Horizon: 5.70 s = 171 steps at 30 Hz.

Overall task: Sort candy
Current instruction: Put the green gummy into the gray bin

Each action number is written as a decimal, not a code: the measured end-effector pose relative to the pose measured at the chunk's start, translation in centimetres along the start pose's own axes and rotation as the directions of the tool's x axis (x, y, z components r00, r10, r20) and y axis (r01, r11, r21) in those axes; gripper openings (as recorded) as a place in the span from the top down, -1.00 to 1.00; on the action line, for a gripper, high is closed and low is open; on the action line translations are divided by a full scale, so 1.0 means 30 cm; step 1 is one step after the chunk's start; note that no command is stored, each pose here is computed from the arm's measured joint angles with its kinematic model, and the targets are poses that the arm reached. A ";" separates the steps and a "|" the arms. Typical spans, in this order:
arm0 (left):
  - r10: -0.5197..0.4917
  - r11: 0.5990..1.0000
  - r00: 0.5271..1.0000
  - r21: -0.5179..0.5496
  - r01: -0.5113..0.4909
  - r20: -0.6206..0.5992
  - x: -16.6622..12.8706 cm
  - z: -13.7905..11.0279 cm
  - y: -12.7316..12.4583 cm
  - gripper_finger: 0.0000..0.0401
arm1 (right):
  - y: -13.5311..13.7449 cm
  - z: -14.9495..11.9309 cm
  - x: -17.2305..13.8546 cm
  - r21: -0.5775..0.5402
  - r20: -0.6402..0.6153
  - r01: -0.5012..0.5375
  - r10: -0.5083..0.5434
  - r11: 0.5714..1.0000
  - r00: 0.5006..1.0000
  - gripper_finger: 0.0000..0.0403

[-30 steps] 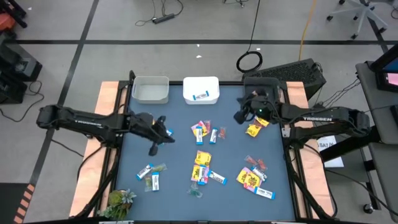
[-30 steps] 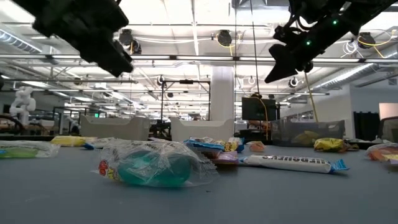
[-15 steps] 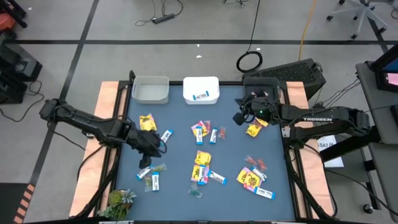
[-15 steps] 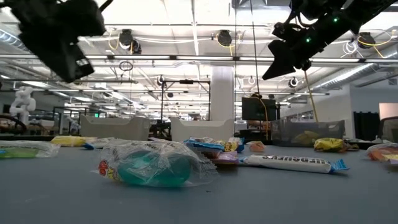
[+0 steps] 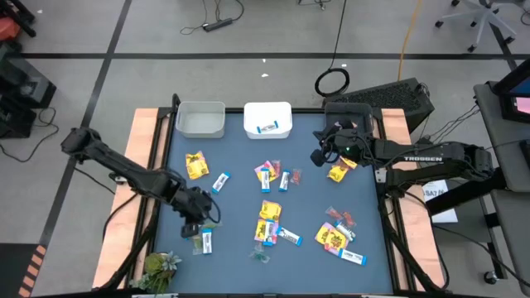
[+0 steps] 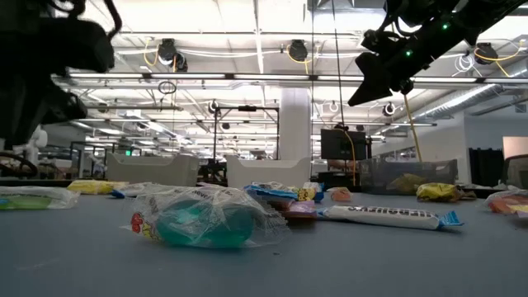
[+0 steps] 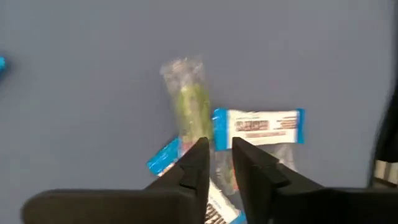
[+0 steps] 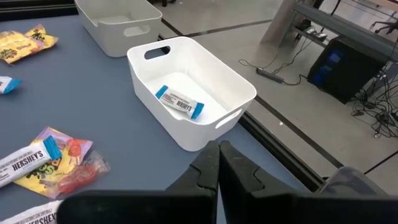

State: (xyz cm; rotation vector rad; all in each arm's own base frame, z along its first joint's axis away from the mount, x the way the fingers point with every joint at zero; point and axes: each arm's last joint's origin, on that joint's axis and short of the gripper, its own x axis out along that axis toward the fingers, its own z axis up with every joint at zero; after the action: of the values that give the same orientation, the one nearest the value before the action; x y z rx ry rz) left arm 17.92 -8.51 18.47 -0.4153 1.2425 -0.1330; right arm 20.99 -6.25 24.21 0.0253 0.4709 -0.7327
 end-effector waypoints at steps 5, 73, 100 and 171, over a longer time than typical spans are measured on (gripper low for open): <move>-0.023 1.000 1.000 0.003 0.023 -0.006 0.051 0.023 -0.011 0.43 | 0.000 -0.001 0.000 0.000 -0.001 0.000 0.000 1.000 1.000 1.00; 0.171 0.978 0.985 0.130 -0.165 -0.033 0.151 0.053 0.020 0.40 | 0.000 -0.002 0.000 -0.002 -0.003 -0.001 0.001 1.000 1.000 1.00; 0.228 0.955 0.973 0.203 -0.217 -0.029 0.125 0.079 0.040 0.98 | 0.000 -0.002 0.000 -0.003 -0.004 -0.001 0.001 1.000 1.000 1.00; 0.317 0.941 0.948 0.122 -0.316 0.016 0.017 0.121 0.052 0.97 | 0.000 -0.001 0.000 -0.010 -0.003 -0.001 0.001 1.000 1.000 1.00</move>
State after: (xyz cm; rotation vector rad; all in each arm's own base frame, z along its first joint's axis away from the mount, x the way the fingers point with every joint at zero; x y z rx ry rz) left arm 21.29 -6.40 18.35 -0.1038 1.2818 0.0647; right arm 20.99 -6.25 24.18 0.0177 0.4773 -0.7293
